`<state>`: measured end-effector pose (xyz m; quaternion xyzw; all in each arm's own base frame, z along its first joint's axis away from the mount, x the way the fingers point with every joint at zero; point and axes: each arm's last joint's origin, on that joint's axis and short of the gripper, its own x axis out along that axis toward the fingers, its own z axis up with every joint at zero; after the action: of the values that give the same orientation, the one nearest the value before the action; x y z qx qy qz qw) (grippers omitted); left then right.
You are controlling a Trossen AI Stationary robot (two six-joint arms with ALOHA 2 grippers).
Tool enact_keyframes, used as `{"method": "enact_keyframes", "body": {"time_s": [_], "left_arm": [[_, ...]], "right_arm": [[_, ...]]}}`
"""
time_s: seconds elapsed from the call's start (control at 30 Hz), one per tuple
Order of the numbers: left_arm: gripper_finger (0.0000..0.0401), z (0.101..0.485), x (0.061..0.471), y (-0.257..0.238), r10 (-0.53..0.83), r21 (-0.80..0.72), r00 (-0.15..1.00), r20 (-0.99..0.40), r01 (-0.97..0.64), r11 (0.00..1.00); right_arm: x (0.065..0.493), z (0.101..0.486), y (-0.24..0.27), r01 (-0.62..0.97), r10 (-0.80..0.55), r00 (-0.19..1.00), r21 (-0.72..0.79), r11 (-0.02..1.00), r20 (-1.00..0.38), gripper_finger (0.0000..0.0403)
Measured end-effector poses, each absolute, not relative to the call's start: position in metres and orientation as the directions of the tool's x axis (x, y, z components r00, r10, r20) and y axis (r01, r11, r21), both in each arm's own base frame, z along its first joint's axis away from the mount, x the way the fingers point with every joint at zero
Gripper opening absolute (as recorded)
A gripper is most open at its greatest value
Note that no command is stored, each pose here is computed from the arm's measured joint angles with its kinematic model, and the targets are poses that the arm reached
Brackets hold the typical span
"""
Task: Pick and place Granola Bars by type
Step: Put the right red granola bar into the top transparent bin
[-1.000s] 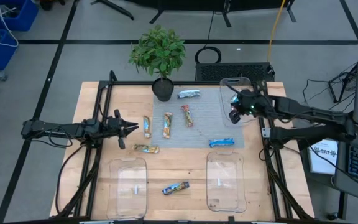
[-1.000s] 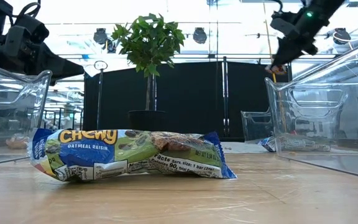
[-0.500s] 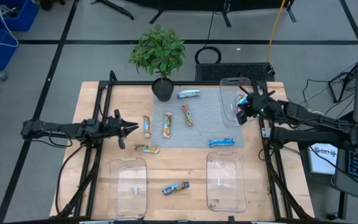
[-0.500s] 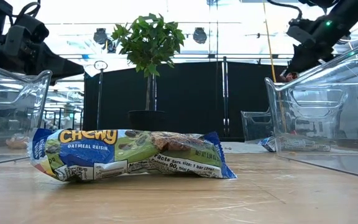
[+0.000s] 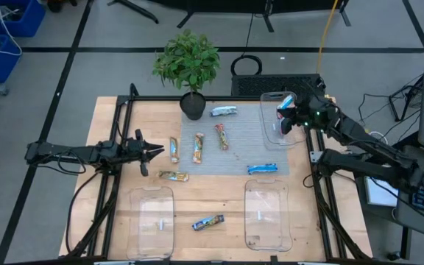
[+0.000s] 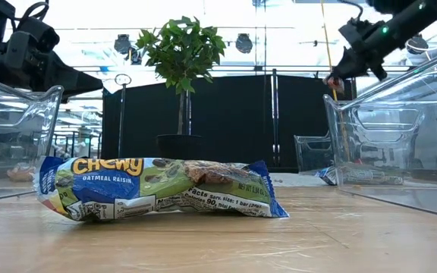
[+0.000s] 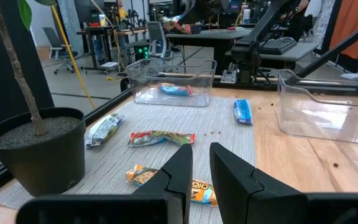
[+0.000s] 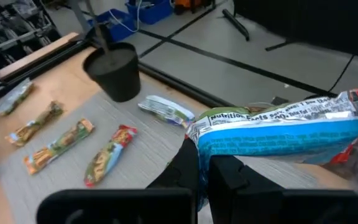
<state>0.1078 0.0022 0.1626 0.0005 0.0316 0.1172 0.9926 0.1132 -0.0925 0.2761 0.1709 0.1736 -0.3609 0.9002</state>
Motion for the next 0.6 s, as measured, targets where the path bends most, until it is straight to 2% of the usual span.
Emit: {"method": "enact_keyframes", "body": {"time_s": [0.23,0.3,0.43,0.6], "left_arm": [[0.0063,0.162,0.108,0.002,0.233,0.009,0.970,-0.064,-0.233,0.973],[0.0063,0.162,0.108,0.002,0.232,0.005,0.971,-0.064,-0.232,0.973],[0.0063,0.162,0.108,0.002,0.232,-0.002,0.971,-0.064,-0.233,0.973],[0.0063,0.162,0.108,0.002,0.233,-0.002,0.970,-0.064,-0.233,0.972]], "right_arm": [[0.105,0.249,-0.115,0.597,-0.513,0.799,0.324,0.733,-0.313,0.0002],[0.102,0.245,-0.119,0.571,-0.477,0.819,0.372,0.732,-0.320,0.0001],[0.097,0.232,-0.123,0.631,-0.414,0.759,0.412,0.657,-0.503,0.0001],[0.099,0.228,-0.132,0.720,-0.352,0.629,0.349,0.600,-0.693,0.0001]]}}
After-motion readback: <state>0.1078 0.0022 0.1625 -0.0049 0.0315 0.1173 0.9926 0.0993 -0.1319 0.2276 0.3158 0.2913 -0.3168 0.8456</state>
